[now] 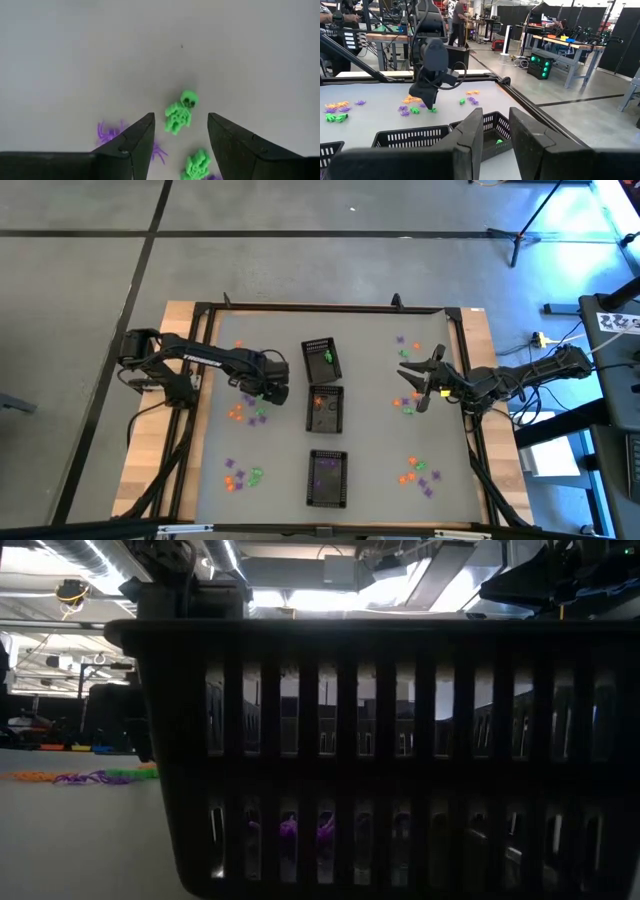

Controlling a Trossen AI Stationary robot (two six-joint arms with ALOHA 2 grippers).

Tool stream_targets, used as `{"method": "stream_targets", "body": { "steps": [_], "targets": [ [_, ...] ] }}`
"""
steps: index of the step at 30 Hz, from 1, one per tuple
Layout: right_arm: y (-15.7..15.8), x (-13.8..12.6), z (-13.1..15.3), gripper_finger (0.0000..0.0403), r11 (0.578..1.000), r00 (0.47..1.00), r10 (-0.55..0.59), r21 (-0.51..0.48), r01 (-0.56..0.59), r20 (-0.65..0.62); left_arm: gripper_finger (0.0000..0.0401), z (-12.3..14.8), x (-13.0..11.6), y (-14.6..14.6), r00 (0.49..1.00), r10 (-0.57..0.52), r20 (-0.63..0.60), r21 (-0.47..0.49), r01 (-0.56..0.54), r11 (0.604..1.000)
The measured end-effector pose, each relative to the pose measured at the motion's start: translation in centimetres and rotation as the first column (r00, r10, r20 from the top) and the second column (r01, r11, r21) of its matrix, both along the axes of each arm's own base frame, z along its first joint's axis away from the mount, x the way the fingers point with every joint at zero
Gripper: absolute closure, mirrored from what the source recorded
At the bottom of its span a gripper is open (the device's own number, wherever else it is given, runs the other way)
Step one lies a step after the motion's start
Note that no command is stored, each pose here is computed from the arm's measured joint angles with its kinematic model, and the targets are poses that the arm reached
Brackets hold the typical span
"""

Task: Sort Halloween decoration
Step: Put the green skeleton toy into the top black bin

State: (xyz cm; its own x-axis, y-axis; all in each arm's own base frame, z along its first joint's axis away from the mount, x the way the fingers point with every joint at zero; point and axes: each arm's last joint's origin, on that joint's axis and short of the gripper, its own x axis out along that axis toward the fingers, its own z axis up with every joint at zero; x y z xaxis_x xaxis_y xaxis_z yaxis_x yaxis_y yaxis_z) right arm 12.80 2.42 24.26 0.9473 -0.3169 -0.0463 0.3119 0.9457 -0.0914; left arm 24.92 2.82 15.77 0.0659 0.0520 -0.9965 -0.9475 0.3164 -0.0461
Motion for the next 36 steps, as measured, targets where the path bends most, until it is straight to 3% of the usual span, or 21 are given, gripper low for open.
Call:
{"method": "stream_targets", "body": {
  "steps": [11, 19, 24, 32, 36],
  "targets": [
    [0.0, 0.0, 0.0, 0.0310, 1.000, 1.000, -0.001, 0.000, 0.001, 0.000, 0.0225, -0.7, -0.1, -0.2, 1.000, -0.004, 0.020, 0.026, 0.004, 1.000],
    [0.0, 0.0, 0.0, 0.0310, 1.000, 1.000, -0.001, 0.000, 0.001, 0.001, 0.0237, -1.9, -0.8, 0.0, 0.998, 0.060, 0.035, 0.017, -0.061, 0.998],
    [0.0, 0.0, 0.0, 0.0310, 1.000, 1.000, 0.000, 0.000, 0.000, 0.001, 0.0279, -2.0, -0.9, 0.1, 0.995, 0.094, 0.036, 0.018, -0.095, 0.995],
    [0.0, 0.0, 0.0, 0.0310, 1.000, 1.000, 0.000, 0.000, 0.000, 0.001, 0.0379, -1.9, -0.8, 0.0, 0.985, 0.164, 0.053, 0.006, -0.164, 0.986],
    [0.0, 0.0, 0.0, 0.0310, 1.000, 1.000, 0.000, 0.000, 0.000, 0.000, 0.0392, -1.5, -0.3, 0.0, 0.983, 0.169, 0.070, -0.010, -0.169, 0.986]
  ]
}}
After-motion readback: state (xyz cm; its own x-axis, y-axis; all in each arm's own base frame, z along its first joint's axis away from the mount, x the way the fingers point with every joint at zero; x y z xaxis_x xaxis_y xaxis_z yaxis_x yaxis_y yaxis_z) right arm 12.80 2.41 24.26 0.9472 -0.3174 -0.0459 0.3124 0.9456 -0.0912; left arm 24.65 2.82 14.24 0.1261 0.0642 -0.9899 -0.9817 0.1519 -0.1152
